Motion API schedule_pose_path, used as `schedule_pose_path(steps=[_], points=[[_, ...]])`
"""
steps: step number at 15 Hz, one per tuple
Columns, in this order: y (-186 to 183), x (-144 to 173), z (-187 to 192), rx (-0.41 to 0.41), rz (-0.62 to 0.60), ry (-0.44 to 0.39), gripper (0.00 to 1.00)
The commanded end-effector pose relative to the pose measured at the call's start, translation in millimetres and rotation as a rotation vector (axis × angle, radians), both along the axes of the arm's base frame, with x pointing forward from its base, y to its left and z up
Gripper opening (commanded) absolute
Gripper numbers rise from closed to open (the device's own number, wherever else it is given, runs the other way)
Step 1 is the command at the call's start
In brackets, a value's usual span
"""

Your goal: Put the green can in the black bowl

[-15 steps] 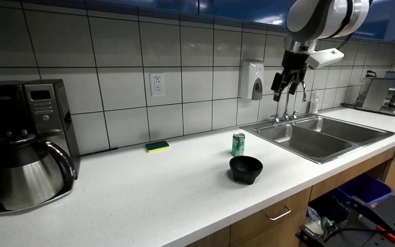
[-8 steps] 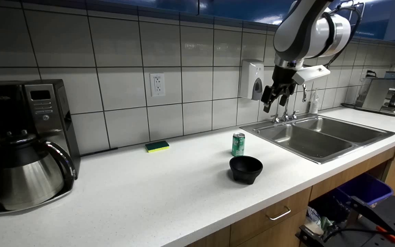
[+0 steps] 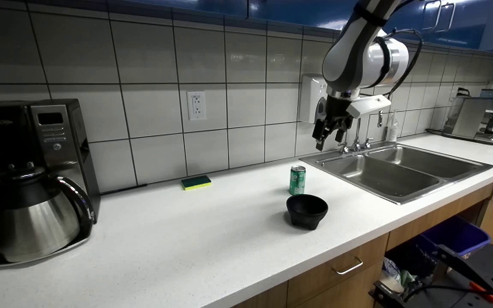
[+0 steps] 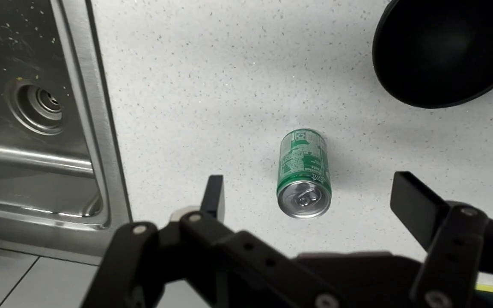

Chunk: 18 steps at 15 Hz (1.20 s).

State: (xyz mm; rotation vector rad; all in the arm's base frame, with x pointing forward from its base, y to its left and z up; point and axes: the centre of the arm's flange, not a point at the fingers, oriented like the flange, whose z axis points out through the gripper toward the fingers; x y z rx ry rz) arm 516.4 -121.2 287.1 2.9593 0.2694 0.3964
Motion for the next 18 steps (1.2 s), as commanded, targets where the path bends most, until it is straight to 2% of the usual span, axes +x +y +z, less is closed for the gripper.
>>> schedule_pose_path(steps=[1,9,18], points=[[3,33,-13,0.006,-0.008,0.012,1.00],[7,66,-47,0.003,-0.007,0.048,1.00],[15,86,-80,0.008,-0.038,0.091,1.00]])
